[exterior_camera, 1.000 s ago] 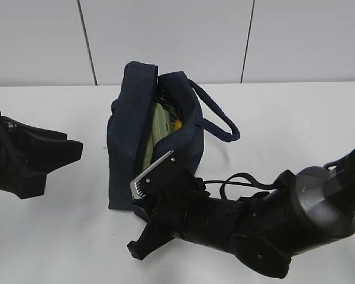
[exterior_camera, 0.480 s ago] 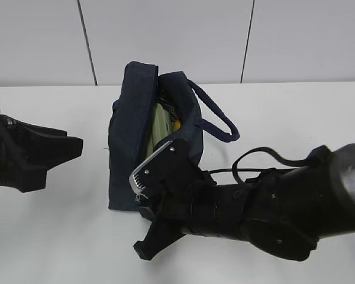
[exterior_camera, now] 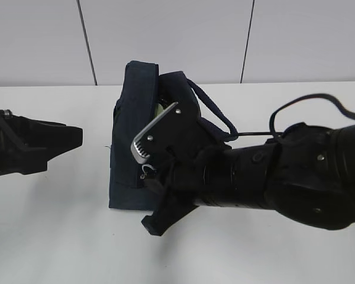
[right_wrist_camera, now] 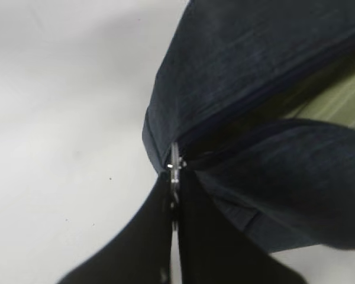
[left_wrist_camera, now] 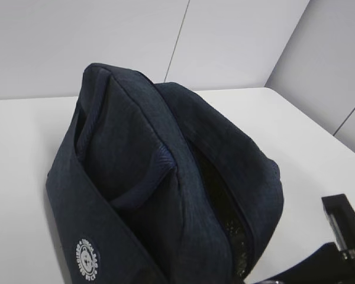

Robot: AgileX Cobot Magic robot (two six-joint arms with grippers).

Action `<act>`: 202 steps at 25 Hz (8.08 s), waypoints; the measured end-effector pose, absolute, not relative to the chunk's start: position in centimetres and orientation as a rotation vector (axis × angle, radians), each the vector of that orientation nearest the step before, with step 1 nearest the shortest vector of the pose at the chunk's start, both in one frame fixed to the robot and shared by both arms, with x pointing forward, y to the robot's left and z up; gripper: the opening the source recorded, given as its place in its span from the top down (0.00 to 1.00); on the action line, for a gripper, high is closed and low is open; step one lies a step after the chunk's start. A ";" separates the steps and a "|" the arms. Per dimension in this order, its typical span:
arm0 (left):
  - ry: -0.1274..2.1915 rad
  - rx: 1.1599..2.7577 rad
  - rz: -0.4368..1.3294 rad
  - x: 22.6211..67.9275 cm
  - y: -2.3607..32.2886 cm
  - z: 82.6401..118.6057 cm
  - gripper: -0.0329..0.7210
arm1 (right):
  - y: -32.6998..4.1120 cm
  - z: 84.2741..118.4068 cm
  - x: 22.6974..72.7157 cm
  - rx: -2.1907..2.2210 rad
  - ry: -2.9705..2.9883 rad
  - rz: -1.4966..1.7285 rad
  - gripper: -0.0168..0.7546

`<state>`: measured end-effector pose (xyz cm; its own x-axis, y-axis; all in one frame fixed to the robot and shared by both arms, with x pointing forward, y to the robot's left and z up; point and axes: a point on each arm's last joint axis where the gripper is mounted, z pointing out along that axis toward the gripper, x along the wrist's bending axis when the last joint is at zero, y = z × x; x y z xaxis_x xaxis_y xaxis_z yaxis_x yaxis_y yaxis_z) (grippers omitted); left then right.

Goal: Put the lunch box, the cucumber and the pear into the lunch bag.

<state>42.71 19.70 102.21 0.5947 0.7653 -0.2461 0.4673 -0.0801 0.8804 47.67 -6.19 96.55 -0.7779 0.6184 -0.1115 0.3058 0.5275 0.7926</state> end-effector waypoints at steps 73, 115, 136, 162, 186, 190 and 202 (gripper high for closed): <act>0.784 2.049 0.081 43.4 17.6 94.1 0.97 | -5.0 105.5 49.7 1.159 2.387 1.035 0.66; 0.812 2.049 0.091 43.5 17.7 94.2 0.97 | -8.7 101.9 55.5 1.932 2.543 1.633 0.60; 0.811 2.049 0.091 43.5 17.7 94.2 0.97 | -8.9 100.3 56.1 1.890 2.563 1.511 0.60; 0.811 2.049 0.091 43.5 17.7 94.2 0.97 | -8.3 100.9 55.1 1.876 2.697 1.626 0.60; 0.811 2.050 0.091 43.5 17.7 94.2 0.97 | -8.0 101.5 55.1 1.617 2.736 1.768 0.97; 0.812 2.049 0.091 43.5 17.7 94.2 0.97 | -8.0 101.7 55.4 1.562 2.687 1.807 0.97; 0.812 2.041 0.094 43.6 17.7 94.3 0.97 | -7.4 104.1 57.8 1.307 2.601 1.770 0.97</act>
